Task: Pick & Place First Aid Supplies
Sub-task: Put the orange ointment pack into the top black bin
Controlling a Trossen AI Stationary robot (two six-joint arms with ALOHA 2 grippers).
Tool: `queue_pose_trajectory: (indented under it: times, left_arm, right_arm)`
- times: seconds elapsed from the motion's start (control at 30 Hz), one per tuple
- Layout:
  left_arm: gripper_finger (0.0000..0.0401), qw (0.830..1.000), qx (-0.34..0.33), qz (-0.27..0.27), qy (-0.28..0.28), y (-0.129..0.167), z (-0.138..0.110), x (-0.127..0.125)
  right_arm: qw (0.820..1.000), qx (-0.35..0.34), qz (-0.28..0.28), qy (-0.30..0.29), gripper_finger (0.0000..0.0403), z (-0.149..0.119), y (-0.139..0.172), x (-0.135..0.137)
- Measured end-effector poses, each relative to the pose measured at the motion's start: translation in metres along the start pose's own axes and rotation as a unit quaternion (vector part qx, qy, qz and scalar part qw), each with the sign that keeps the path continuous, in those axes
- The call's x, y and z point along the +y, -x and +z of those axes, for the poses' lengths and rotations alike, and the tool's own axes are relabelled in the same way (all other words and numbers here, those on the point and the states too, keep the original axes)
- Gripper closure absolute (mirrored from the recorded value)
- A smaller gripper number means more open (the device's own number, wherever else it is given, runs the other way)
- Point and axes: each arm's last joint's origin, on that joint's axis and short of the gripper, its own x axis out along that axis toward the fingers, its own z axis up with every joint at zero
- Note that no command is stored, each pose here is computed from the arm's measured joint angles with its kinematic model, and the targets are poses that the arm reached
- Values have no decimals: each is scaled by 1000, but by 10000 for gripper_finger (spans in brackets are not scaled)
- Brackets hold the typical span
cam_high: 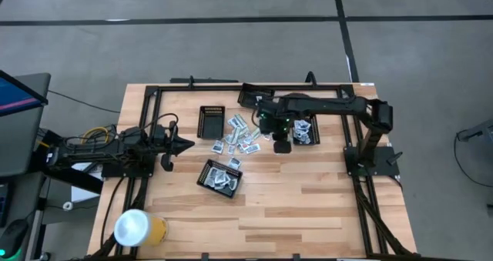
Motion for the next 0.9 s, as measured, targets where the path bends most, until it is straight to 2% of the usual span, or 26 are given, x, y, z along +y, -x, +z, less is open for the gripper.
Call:
queue_pose_trajectory:
  times: [0.1, 0.67, 0.9]
  left_arm:
    - [393, 1000, 0, 0, 0, 0, 0, 0]
    - [393, 1000, -2, -8, 1, 0, 0, -1]
    - [393, 1000, -2, -11, 2, 0, 0, -2]
  right_arm:
    - [1000, -3, 1, 13, 371, 7, -7, 3]
    - [994, 103, 28, 6, 287, 13, -75, 7]
    - [990, 142, 0, -17, 269, 13, -99, 4]
